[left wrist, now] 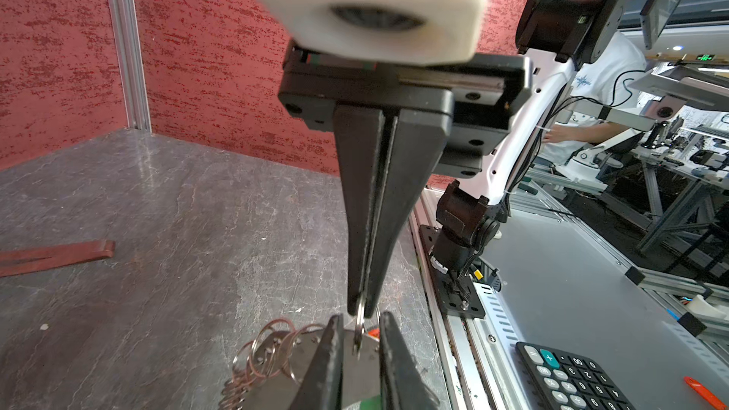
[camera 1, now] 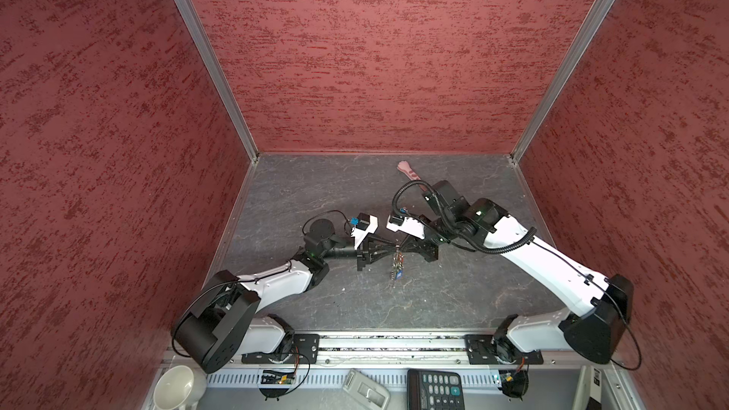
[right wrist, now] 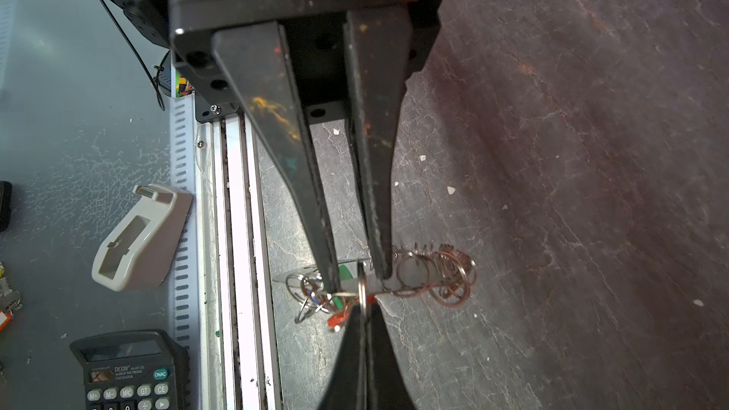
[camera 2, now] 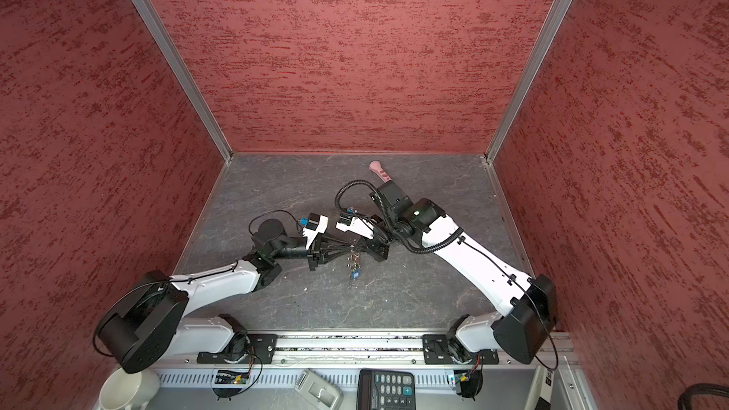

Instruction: Put the keys on the keyring

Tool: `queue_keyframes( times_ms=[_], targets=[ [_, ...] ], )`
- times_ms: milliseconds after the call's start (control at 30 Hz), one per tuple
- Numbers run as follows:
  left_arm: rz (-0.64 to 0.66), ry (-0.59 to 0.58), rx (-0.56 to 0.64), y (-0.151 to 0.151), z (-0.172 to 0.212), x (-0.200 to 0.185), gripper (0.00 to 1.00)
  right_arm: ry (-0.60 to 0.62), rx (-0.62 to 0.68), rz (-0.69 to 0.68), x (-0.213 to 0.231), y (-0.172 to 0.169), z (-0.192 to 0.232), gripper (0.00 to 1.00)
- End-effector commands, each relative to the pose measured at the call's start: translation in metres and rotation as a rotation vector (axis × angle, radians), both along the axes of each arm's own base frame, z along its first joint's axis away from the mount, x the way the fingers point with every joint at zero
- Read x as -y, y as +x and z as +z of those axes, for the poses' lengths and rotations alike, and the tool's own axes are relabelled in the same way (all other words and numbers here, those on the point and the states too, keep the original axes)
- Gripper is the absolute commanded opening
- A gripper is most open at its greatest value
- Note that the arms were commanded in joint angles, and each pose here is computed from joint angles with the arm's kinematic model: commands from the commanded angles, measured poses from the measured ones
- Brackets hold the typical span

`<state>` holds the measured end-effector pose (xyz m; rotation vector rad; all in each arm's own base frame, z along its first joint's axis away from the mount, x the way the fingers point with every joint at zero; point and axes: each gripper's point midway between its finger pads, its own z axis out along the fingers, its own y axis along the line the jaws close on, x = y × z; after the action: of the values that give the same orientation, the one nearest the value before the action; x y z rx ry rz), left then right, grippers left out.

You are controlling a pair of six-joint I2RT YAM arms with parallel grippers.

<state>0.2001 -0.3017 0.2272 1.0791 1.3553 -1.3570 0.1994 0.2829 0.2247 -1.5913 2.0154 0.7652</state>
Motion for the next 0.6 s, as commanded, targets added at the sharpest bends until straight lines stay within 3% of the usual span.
queue_keyframes(
  times_ms=[0,567],
  targets=[
    [-0.032,-0.021,0.004,0.0016,0.0095,0.0032,0.16,0.072,0.054,0.050,-0.0100,0.0003,0.0204,0.00],
    [-0.069,0.004,-0.019,-0.0005,0.0056,0.0088,0.03,0.072,0.055,0.056,-0.0134,0.0003,0.0183,0.00]
  ],
)
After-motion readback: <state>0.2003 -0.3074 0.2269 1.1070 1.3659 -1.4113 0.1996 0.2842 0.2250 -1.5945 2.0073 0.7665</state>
